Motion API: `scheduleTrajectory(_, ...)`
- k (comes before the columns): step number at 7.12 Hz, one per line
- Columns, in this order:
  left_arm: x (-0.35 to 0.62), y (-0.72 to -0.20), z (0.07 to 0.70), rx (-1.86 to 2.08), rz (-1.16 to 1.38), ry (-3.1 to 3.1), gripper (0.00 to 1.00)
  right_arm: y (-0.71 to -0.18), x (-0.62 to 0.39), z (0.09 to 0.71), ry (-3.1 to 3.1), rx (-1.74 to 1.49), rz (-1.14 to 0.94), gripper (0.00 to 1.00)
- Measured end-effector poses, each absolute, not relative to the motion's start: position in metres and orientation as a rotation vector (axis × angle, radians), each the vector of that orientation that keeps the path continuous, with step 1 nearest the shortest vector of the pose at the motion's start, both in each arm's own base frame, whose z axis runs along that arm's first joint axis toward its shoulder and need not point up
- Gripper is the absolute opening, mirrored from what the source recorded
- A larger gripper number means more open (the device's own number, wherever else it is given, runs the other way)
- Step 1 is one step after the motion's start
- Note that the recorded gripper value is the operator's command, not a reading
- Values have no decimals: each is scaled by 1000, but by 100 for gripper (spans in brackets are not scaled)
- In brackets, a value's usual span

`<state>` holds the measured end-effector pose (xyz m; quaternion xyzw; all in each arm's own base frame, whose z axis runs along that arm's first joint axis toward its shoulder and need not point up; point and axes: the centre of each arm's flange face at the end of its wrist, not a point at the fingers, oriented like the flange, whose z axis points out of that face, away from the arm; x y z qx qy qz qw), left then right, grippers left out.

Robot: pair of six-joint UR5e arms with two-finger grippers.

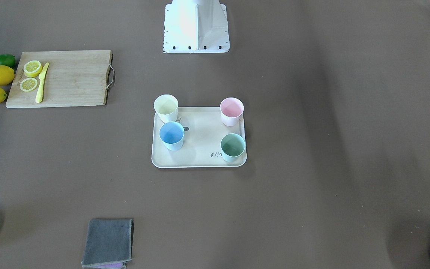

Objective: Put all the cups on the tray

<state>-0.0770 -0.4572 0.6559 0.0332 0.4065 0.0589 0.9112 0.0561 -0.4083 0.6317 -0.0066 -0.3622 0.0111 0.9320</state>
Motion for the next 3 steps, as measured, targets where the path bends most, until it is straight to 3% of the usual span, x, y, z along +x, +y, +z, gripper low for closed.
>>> scheduleTrajectory(3,-76,-454,657,67,122,838,99,-408,56,632,-742,-15,23,100)
